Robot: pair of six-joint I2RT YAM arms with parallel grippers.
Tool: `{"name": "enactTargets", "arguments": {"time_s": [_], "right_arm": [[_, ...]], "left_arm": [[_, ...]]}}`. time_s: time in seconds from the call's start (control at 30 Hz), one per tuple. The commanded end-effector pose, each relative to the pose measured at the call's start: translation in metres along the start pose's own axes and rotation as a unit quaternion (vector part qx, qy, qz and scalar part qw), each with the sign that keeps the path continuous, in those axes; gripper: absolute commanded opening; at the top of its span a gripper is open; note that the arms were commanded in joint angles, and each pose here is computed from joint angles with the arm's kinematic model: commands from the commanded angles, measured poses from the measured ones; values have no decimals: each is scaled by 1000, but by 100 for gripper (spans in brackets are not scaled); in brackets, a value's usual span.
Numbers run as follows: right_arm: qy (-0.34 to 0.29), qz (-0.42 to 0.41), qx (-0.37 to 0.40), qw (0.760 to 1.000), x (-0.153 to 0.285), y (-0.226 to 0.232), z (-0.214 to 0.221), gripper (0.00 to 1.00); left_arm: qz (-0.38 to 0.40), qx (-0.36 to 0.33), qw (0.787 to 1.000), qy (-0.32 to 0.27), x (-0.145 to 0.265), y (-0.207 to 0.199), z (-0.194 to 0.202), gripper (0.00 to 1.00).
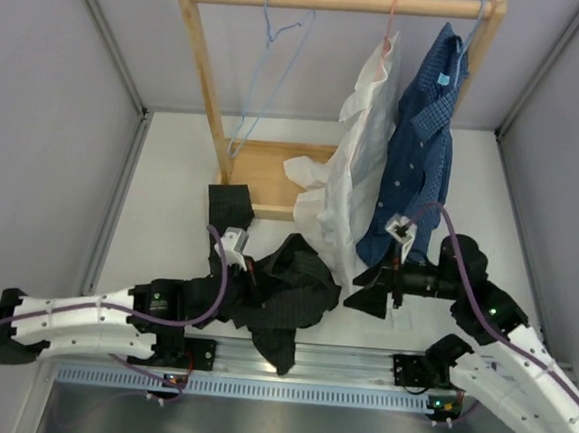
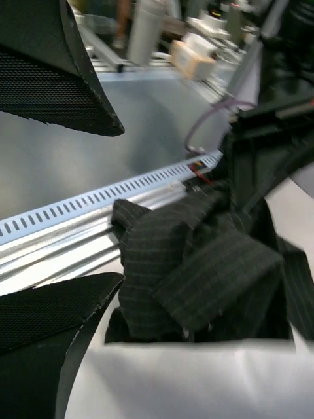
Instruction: Place the shirt on the hanger
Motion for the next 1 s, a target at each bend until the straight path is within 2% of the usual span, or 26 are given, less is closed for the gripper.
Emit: {"name": "enactTargets", "arguments": {"time_s": [0.0,0.1,0.27,0.5,0.57,0.63,0.7,0.8,0.83,0.87,0.93,0.97], "right_arm": [[-50,-91,66,992,-37,35,-43,82],[-39,-101,131,986,-69,54,-57,84],[-24,-7,182,983,-100,24,-75,83],[44,22,204,978,-138,-12,-50,83],[38,21,199,979,-143,-18,-50,83],[50,-19,182,982,-152,-12,-37,80],[64,-55,164,983,-157,-5,-25,69],[51,-97,148,983,-151,12,-23,31],[29,-100,152,983,-150,15,-33,9],[19,-100,147,984,-147,19,-40,1],[-10,-98,149,984,-138,30,-62,0],[-17,-96,140,985,-133,36,-72,0]], "left_arm": [[-11,4,999,-41,13,4,-24,0],[4,3,999,-33,19,-1,-25,0],[22,-3,1000,-2,24,-5,-16,0],[35,-8,999,3,28,-3,-15,0],[38,-13,999,2,29,-4,-16,0],[36,-15,999,-1,29,-5,-19,0],[23,-18,1000,-7,30,0,-21,0],[-14,-18,999,-40,33,10,-36,0],[-27,-20,997,-67,35,7,-51,0],[-39,-27,995,-84,37,6,-61,0],[-82,-70,987,-115,42,11,-80,0],[-89,-63,979,-170,57,-7,-117,0]]}}
Point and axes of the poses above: each gripper's point midway between its finger pads, its own x axis back along the fingers, its own y axis along the line the jaws close on, z = x × y, the point moved 1 cm from there along x, back along the fingers, and after that the axes turned 13 degrees about x, right-handed, at the moved point
